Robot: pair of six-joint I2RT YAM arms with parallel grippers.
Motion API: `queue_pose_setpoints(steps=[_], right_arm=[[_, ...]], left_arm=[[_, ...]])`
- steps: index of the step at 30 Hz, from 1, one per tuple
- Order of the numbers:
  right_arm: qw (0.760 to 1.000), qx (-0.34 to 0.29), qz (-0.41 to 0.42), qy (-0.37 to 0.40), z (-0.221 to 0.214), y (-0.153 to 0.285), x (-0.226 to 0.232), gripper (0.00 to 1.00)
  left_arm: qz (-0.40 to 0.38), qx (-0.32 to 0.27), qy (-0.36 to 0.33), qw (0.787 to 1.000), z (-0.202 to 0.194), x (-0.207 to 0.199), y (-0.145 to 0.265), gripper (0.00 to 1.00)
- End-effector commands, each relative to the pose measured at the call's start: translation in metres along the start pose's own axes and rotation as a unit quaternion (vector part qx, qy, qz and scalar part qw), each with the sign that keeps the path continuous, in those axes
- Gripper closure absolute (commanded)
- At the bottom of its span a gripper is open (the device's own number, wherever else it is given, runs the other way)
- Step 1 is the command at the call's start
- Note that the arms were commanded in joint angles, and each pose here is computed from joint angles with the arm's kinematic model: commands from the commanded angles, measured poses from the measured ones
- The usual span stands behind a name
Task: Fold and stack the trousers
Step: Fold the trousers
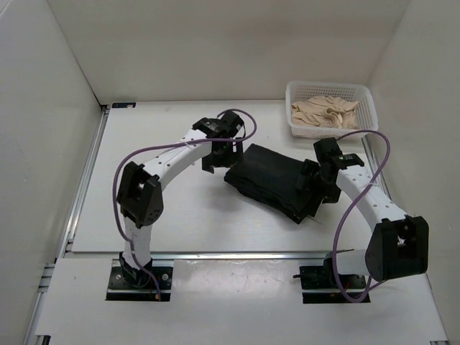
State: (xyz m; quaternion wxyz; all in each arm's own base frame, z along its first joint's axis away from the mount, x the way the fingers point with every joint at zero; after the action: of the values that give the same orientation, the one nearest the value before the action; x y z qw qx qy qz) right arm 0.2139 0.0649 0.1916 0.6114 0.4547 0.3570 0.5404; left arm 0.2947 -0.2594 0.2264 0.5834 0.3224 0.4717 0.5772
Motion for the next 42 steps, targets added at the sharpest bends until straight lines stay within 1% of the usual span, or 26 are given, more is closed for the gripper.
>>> queue_pose_setpoints(steps=[1, 4, 5, 8, 9, 11, 15, 16, 18, 19, 20, 23, 24, 25, 26, 27, 29, 30, 31, 32, 33, 35, 36, 39, 40, 42], right_arm=[[0.998, -0.001, -0.025, -0.055, -0.005, 0.001, -0.014, 0.05], [0.997, 0.002, -0.008, -0.077, -0.003, -0.004, -0.019, 0.07], [0.996, 0.011, 0.014, -0.083, -0.007, -0.006, -0.019, 0.08], [0.992, 0.023, 0.049, -0.113, -0.013, -0.021, -0.027, 0.18], [0.989, 0.031, 0.072, -0.124, -0.019, -0.03, -0.028, 0.26], [0.986, 0.053, 0.088, -0.129, -0.026, -0.043, -0.026, 0.34], [0.984, 0.063, 0.099, -0.135, -0.029, -0.065, -0.024, 0.63], [0.985, 0.067, 0.098, -0.125, -0.03, -0.067, -0.025, 0.76], [0.987, 0.066, 0.102, -0.101, -0.023, -0.07, -0.02, 0.88], [0.989, 0.065, 0.105, -0.079, -0.019, -0.071, -0.017, 0.98], [0.99, 0.075, 0.102, -0.057, -0.018, -0.071, -0.01, 1.0], [0.99, 0.084, 0.111, 0.02, -0.003, -0.073, 0.019, 1.0], [0.987, 0.096, 0.118, 0.041, -0.002, -0.078, 0.028, 1.0], [0.982, 0.086, 0.139, 0.091, 0.002, -0.074, 0.049, 1.0], [0.98, 0.089, 0.139, 0.113, 0.003, -0.077, 0.06, 1.0], [0.981, 0.077, 0.122, 0.129, 0.006, -0.076, 0.068, 1.0], [0.978, 0.05, 0.108, 0.17, 0.016, -0.061, 0.09, 1.0], [0.978, 0.039, 0.102, 0.176, 0.019, -0.056, 0.095, 0.97], [0.977, 0.026, 0.103, 0.185, 0.021, -0.048, 0.101, 0.84], [0.979, -0.005, 0.1, 0.177, 0.032, -0.033, 0.103, 0.34], [0.978, -0.023, 0.094, 0.183, 0.034, -0.024, 0.105, 0.21], [0.978, -0.054, 0.082, 0.184, 0.035, -0.006, 0.11, 0.07], [0.979, -0.063, 0.074, 0.179, 0.035, 0.0, 0.11, 0.07], [0.979, -0.086, 0.075, 0.168, 0.037, 0.014, 0.112, 0.06], [0.978, -0.09, 0.08, 0.172, 0.035, 0.018, 0.114, 0.09], [0.976, -0.096, 0.094, 0.171, 0.037, 0.024, 0.12, 0.46]], left_arm=[[-0.049, -0.031, -0.019, 0.998, 0.017, -0.018, 0.016, 0.04], [-0.056, -0.033, -0.032, 0.997, 0.025, -0.027, 0.009, 0.04], [-0.048, -0.025, -0.034, 0.998, 0.026, -0.03, -0.005, 0.04], [-0.046, -0.017, -0.045, 0.998, 0.028, -0.037, -0.028, 0.05], [-0.042, -0.013, -0.046, 0.998, 0.027, -0.037, -0.034, 0.06], [-0.054, 0.004, -0.047, 0.997, 0.022, -0.039, -0.048, 0.06], [-0.053, 0.032, -0.05, 0.997, 0.005, -0.03, -0.068, 0.21], [-0.046, 0.041, -0.05, 0.997, 0.001, -0.026, -0.072, 0.27], [-0.045, 0.048, -0.046, 0.997, -0.009, -0.017, -0.07, 0.3], [-0.044, 0.049, -0.046, 0.997, -0.012, -0.013, -0.068, 0.3], [-0.023, 0.052, -0.043, 0.997, -0.022, -0.002, -0.073, 0.3], [0.001, 0.044, -0.03, 0.999, -0.036, 0.019, -0.057, 0.32], [-0.01, 0.024, -0.024, 0.999, -0.035, 0.023, -0.037, 0.32], [-0.016, 0.019, -0.023, 0.999, -0.037, 0.028, -0.027, 0.32], [-0.003, 0.024, -0.018, 1.0, -0.044, 0.037, -0.019, 0.32], [-0.018, -0.002, -0.01, 1.0, -0.042, 0.042, 0.007, 0.3], [-0.014, -0.021, -0.001, 1.0, -0.043, 0.051, 0.032, 0.27], [-0.009, -0.043, 0.01, 0.999, -0.042, 0.057, 0.056, 0.24], [-0.007, -0.054, 0.011, 0.998, -0.04, 0.06, 0.066, 0.22], [-0.008, -0.063, 0.017, 0.998, -0.038, 0.061, 0.074, 0.2], [-0.008, -0.081, 0.026, 0.996, -0.034, 0.061, 0.083, 0.2], [0.002, -0.091, 0.044, 0.995, -0.03, 0.064, 0.085, 0.2], [0.009, -0.098, 0.075, 0.992, -0.024, 0.068, 0.084, 0.27], [0.014, -0.077, 0.093, 0.993, -0.02, 0.073, 0.069, 0.33], [0.016, -0.065, 0.091, 0.994, -0.023, 0.072, 0.064, 0.33], [0.026, -0.059, 0.099, 0.993, -0.023, 0.075, 0.053, 0.33]])
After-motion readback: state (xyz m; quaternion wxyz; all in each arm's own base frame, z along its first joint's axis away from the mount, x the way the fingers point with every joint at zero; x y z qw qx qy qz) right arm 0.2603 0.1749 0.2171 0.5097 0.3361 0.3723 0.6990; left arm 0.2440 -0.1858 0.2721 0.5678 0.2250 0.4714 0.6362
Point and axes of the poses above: each gripper's point midway between its finger pads, its own y axis back along the fingers, its own x axis along the line the jaws close on, z = x × y, the point moved 10 cm from there along y, back along the fingers, and after that the axes turned 8 degrees about y, right-handed, at the moved point
